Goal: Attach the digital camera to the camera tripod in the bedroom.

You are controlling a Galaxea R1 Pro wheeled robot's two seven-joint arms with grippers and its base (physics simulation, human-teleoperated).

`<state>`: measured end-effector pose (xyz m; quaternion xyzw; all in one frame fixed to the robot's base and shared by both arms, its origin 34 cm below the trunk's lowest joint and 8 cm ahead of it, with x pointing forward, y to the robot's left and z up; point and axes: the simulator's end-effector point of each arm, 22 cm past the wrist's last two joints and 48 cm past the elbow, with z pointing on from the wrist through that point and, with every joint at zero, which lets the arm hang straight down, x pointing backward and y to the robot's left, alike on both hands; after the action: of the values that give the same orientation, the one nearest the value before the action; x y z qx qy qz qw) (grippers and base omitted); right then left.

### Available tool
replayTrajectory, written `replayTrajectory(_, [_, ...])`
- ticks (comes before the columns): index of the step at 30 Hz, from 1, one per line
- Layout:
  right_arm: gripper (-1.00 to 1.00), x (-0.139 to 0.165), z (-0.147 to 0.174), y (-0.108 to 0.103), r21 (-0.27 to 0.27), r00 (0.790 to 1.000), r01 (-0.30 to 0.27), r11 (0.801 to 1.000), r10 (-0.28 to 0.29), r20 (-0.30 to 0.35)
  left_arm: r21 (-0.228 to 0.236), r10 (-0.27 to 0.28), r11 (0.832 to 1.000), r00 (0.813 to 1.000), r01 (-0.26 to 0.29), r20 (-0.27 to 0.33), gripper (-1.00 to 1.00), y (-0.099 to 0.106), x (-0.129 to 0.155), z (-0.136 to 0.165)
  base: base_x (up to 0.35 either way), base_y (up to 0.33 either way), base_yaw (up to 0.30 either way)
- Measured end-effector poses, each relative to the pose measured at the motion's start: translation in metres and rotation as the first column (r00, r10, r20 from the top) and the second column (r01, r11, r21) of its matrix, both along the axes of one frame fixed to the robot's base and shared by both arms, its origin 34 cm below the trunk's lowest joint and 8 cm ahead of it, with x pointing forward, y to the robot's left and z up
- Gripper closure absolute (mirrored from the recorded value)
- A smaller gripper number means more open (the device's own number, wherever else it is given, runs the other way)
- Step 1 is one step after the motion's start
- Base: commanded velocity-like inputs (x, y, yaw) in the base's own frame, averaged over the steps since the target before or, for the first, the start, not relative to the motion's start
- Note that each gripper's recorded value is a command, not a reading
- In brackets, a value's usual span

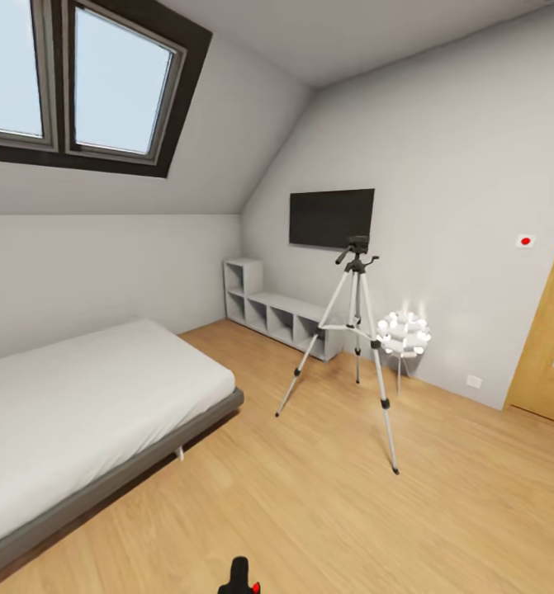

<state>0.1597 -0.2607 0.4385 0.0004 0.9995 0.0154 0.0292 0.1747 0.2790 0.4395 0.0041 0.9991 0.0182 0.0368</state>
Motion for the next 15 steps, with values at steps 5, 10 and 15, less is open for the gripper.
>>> replayTrajectory(5, [-1.0, 0.0, 0.0, 0.0, 0.0, 1.0, 0.0, 1.0, 0.0, 0.0, 0.0, -0.001, 1.0, 1.0, 0.001, 0.0, -1.0, 0.0, 0.0, 0.0, 0.185, 0.089, -0.007])
replayTrajectory(10, [-1.0, 0.0, -0.0001, 0.0, 0.0, 1.0, 0.0, 1.0, 0.0, 0.0, 0.0, -0.001, 1.0, 1.0, 0.001, 0.0, -1.0, 0.0, 0.0002, -0.0001, 0.051, 0.024, -0.002])
replayTrajectory(15, [-1.0, 0.0001, -0.0001, 0.0, 0.0, 1.0, 0.0, 1.0, 0.0, 0.0, 0.0, -0.001, 1.0, 1.0, 0.001, 0.0, -1.0, 0.0, 0.0001, -0.0001, 0.017, 0.008, -0.001])
